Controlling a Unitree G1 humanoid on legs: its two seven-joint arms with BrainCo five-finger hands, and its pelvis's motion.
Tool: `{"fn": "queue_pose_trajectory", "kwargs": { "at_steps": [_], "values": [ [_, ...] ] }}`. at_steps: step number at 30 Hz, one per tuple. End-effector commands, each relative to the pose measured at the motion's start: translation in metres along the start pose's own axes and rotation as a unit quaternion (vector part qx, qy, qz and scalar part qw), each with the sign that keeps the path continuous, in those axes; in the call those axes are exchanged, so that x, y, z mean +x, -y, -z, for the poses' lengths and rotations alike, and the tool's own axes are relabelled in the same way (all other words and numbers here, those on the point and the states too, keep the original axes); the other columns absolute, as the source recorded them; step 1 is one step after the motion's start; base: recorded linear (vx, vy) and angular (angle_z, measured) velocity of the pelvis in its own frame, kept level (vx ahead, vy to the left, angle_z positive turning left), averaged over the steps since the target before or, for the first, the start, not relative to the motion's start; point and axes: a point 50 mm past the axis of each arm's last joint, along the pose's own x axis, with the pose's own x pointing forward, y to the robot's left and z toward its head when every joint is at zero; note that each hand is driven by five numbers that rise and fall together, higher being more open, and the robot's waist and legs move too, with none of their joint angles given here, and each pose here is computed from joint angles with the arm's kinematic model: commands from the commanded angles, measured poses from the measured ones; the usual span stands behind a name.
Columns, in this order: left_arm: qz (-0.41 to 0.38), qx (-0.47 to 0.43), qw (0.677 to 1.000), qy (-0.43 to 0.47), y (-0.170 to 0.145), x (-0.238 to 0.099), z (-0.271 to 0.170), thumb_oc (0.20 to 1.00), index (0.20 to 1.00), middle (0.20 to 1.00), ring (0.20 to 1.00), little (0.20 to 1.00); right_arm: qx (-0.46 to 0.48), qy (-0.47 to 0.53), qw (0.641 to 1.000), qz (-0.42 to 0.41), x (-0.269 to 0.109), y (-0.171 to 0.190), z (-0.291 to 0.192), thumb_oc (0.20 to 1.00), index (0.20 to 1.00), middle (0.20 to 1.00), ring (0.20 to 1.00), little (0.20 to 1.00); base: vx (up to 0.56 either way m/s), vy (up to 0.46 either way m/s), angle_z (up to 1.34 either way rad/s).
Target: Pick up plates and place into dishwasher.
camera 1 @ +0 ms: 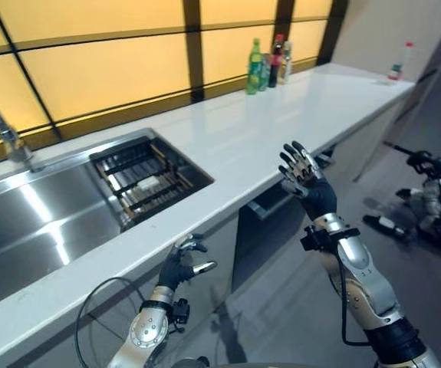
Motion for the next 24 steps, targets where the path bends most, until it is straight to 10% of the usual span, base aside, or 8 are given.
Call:
{"fn": "queue_pose_trajectory", "kwargs": {
  "at_steps": [1, 24],
  "values": [
    [-0.099, -0.003, 0.964, 0.245, -0.062, 0.043, -0.103, 1.000, 1.000, 1.000, 1.000, 1.000, 0.010, 0.080, 0.997, -0.001, 0.007, -0.003, -0.024, 1.000, 1.000, 1.000, 1.000, 1.000, -0.08, -0.201, 1.51],
    [-0.011, -0.102, 0.960, 0.259, -0.044, 0.049, -0.118, 1.000, 1.000, 1.000, 1.000, 1.000, 0.003, 0.044, 0.999, 0.012, 0.020, -0.014, -0.010, 1.000, 1.000, 1.000, 1.000, 1.000, -0.05, -0.105, 0.68]
  ]
}}
